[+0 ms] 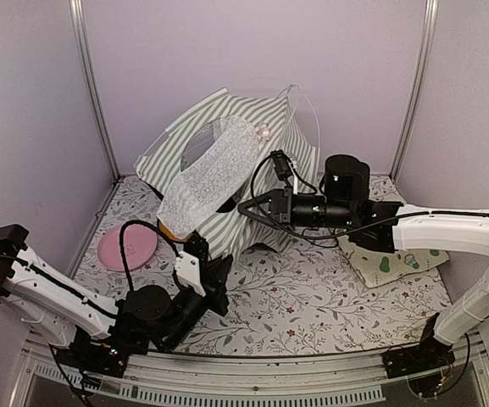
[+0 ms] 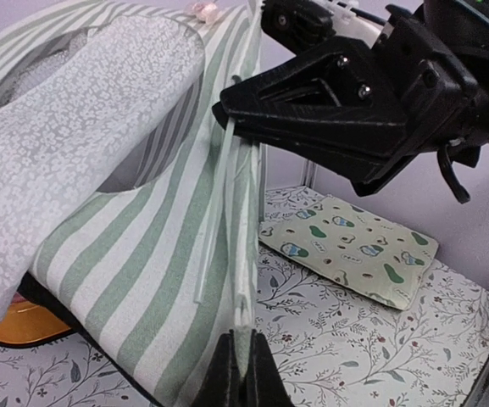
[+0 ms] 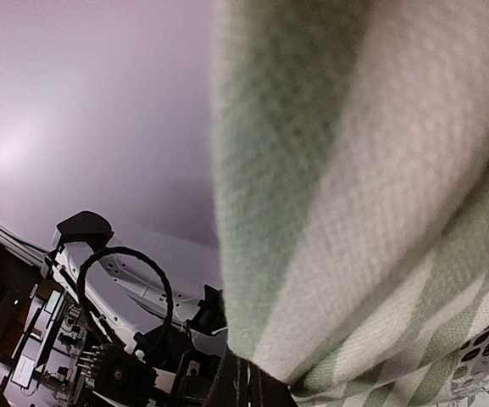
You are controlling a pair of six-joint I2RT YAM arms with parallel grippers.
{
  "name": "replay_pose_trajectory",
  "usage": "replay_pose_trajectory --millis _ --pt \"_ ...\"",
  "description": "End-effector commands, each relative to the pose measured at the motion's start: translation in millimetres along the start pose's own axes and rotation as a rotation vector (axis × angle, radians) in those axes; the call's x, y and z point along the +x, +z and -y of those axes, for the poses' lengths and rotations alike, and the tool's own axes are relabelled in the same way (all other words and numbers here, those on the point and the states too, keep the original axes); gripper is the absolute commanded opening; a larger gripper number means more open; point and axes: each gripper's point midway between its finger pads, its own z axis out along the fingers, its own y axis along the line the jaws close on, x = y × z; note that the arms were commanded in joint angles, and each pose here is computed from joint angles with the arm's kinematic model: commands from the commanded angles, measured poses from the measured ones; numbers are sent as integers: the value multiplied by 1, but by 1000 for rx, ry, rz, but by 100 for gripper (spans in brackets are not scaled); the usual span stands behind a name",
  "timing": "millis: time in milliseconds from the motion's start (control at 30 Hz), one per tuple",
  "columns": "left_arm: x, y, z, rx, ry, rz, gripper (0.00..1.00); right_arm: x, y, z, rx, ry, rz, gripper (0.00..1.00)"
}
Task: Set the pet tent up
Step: Insert the tent pole into the pole socket of the pet tent.
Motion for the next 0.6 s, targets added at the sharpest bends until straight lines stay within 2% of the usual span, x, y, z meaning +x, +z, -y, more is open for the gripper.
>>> replay_pose_trajectory --millis 0,567 --pt "56 -18 3 71 189 -139 0 -131 -64 -32 -31 -99 492 0" --pt "56 -18 1 66 181 -138 0 -125 -67 -28 -26 -89 476 0"
